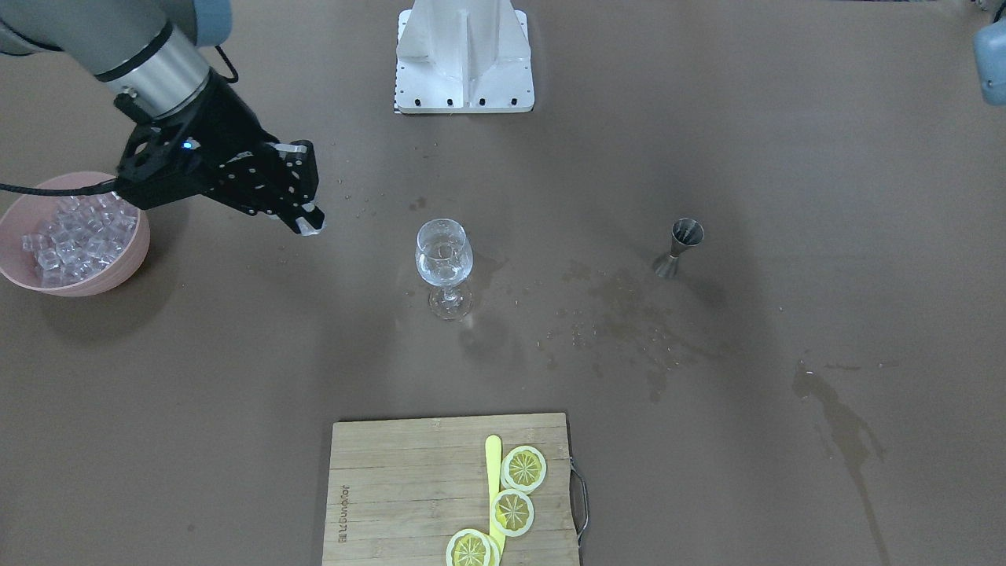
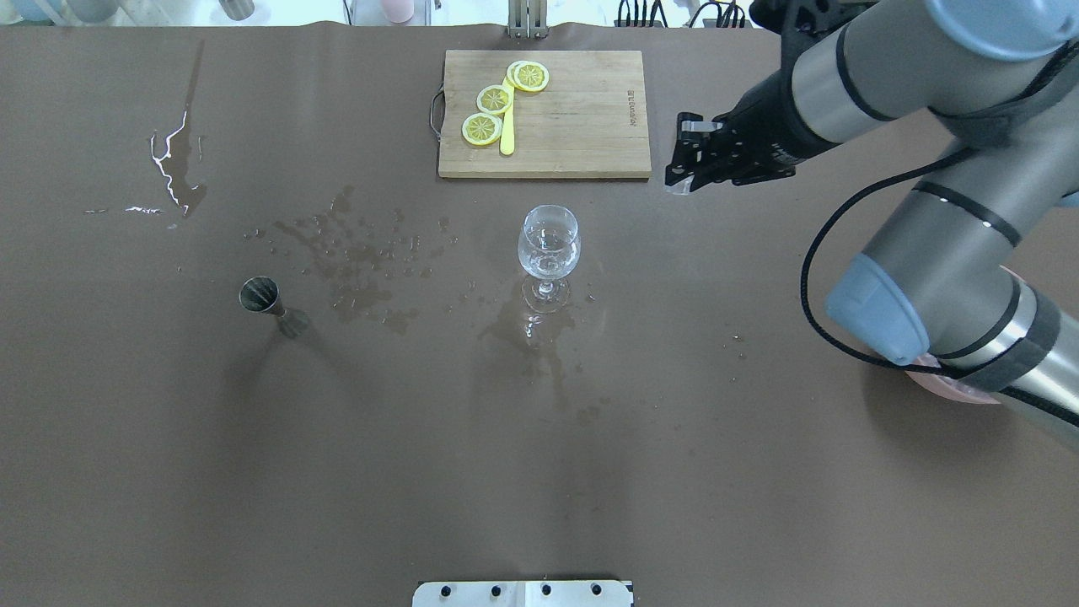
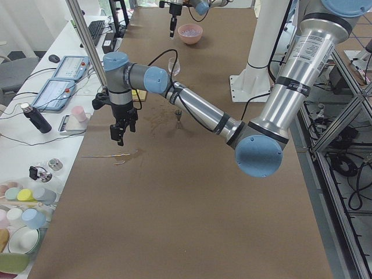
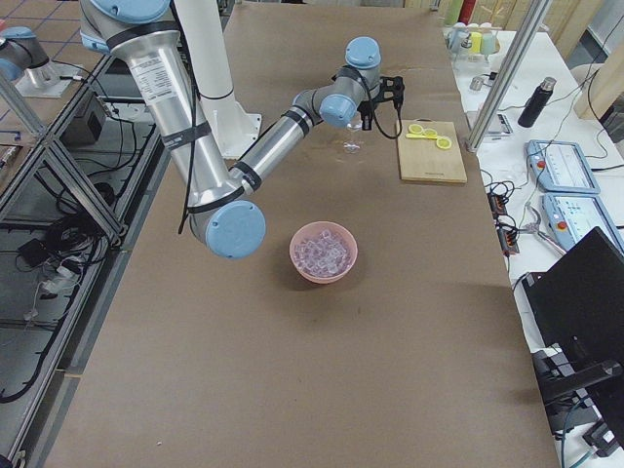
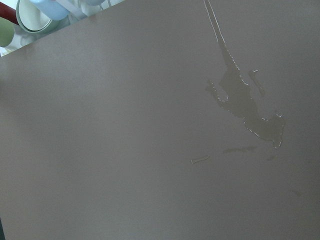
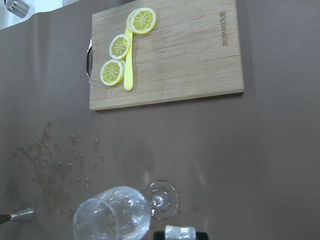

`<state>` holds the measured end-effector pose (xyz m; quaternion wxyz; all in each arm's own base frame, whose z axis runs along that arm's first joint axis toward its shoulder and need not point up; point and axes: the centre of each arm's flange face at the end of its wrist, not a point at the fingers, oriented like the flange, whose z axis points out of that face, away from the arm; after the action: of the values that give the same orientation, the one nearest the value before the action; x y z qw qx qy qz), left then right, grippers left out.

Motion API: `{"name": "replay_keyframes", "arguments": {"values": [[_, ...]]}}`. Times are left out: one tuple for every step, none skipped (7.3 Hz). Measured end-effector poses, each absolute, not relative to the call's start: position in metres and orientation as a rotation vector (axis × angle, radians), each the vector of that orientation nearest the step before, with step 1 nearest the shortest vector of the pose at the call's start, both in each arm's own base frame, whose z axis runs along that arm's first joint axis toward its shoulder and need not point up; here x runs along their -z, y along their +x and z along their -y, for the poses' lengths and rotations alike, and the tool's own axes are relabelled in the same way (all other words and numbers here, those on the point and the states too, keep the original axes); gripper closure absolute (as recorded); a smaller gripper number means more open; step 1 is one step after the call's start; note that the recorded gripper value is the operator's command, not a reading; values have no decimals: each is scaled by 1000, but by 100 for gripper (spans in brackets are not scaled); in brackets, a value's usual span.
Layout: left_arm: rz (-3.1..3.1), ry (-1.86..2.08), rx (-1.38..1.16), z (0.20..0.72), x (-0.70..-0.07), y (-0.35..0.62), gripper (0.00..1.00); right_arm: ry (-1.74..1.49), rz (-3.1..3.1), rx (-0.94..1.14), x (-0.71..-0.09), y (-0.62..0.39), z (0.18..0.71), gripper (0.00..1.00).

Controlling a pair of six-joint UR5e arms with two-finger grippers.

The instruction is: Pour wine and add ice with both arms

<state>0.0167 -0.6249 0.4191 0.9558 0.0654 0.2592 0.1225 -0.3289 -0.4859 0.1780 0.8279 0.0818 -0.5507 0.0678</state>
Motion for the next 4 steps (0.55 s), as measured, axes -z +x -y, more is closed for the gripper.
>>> {"name": "replay_keyframes", "arguments": {"values": [[-526, 120, -245, 627, -425, 16, 2, 174, 1175, -154, -167, -349, 480, 100], [-526, 112, -243, 629, -428, 16, 2, 172, 1177, -154, -159, -364, 480, 100], [-526, 109, -240, 630, -430, 15, 2, 165, 1180, -149, -152, -379, 478, 100], [-526, 108, -239, 630, -430, 15, 2, 154, 1181, -145, -148, -392, 473, 100]]}}
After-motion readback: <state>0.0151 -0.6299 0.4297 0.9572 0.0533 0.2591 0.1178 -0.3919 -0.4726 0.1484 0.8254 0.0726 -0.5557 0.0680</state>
